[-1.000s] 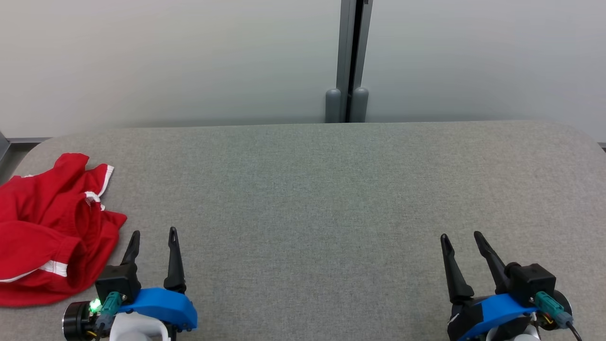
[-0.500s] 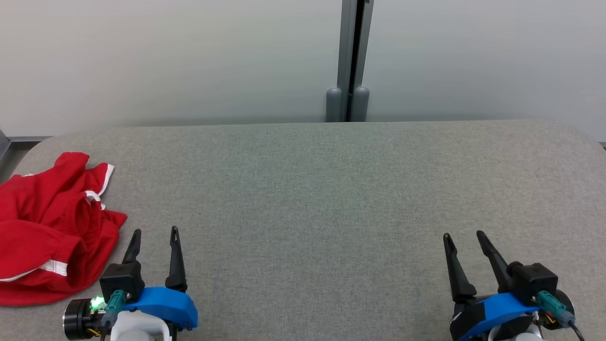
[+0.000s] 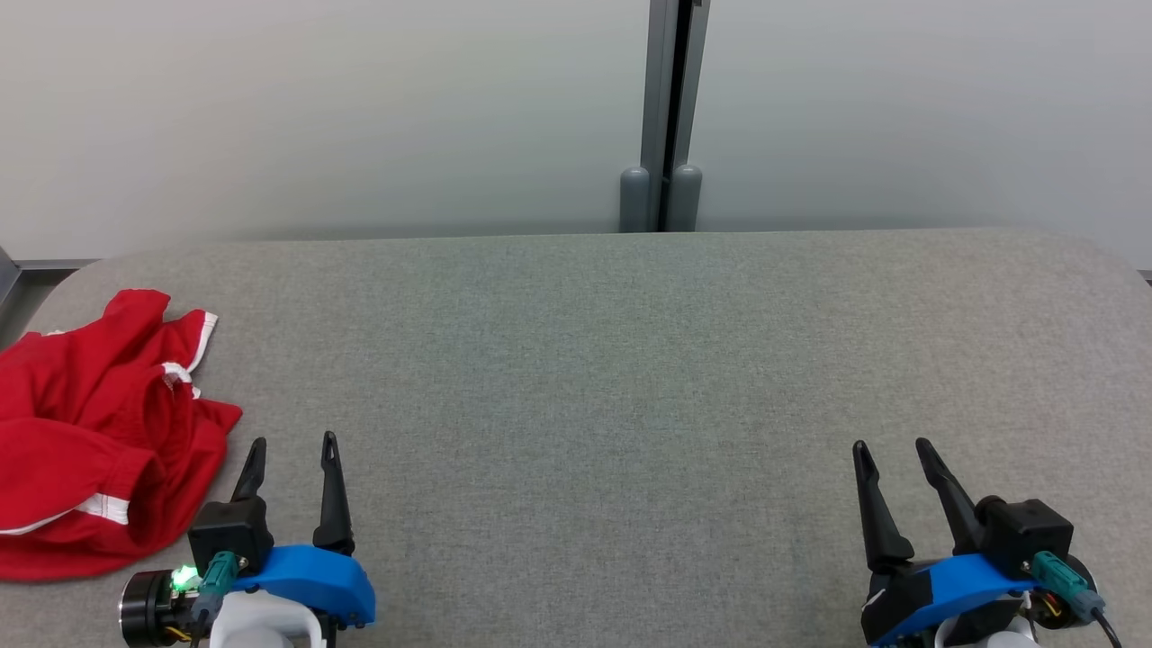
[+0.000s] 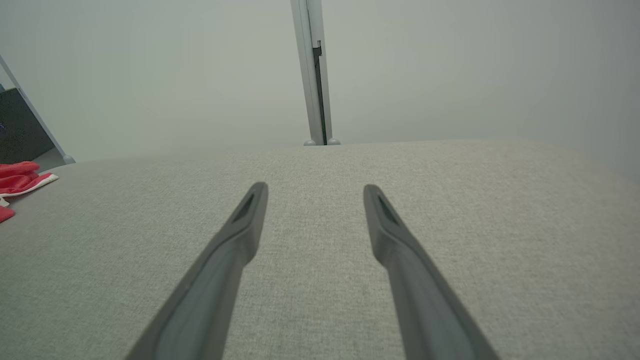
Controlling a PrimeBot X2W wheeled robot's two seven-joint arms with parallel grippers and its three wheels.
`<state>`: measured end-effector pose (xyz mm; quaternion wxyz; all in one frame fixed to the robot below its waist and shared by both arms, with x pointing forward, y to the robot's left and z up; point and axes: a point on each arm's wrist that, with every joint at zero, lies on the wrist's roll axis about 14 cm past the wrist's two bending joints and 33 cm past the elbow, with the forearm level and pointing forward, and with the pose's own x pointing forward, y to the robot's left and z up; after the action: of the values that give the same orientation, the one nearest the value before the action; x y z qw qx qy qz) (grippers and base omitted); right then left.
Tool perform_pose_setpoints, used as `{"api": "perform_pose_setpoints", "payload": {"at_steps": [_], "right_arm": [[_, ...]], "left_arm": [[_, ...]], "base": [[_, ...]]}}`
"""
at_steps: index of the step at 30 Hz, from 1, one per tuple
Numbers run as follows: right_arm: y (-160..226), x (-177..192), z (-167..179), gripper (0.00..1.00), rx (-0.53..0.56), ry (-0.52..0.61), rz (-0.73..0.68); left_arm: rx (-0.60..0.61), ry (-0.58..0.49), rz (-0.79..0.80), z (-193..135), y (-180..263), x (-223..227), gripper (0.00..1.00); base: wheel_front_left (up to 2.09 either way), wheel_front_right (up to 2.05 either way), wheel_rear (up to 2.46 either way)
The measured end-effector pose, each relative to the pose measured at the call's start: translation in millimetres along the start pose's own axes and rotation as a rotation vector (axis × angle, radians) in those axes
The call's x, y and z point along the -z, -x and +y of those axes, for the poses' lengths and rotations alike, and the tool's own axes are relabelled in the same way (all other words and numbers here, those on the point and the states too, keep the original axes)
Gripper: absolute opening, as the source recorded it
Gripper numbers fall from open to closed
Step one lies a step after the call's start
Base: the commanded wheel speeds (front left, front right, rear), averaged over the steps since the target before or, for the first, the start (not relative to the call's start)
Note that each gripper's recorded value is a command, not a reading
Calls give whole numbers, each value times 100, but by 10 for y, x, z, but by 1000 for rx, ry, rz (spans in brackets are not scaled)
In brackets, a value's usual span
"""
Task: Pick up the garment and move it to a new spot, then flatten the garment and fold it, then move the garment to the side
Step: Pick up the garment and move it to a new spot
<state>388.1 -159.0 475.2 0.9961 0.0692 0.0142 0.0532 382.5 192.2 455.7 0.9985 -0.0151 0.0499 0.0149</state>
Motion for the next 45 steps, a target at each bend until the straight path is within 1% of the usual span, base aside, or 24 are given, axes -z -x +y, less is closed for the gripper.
{"api": "perform_pose_setpoints", "payload": {"at_steps": [8, 11, 16, 22, 32, 39, 45], "right_arm": [[-73, -8, 87, 100, -26, -2, -2], [-136, -23, 194, 100, -58, -1, -6], [-223, -5, 412, 100, -120, -3, -1], [-311, 46, 708, 100, -203, -1, 14], [-456, 125, 1222, 100, -343, 8, 35], [-509, 202, 1505, 100, -420, 13, 54], [-519, 260, 1690, 100, -470, 14, 69]], "left_arm": [[-35, -10, -3, 138, 36, -12, 100], [-65, -18, -16, 254, 68, -56, 100], [-149, -17, -43, 527, 188, -139, 100], [-253, -17, -60, 880, 427, -178, 100], [-416, -17, -69, 1368, 867, -181, 100], [-518, -15, -69, 1623, 1146, -168, 100], [-576, -13, -61, 1763, 1359, -129, 100]], "base": [[0, 0, 0], [0, 0, 0], [0, 0, 0], [0, 0, 0], [0, 0, 0], [0, 0, 0], [0, 0, 0]]}}
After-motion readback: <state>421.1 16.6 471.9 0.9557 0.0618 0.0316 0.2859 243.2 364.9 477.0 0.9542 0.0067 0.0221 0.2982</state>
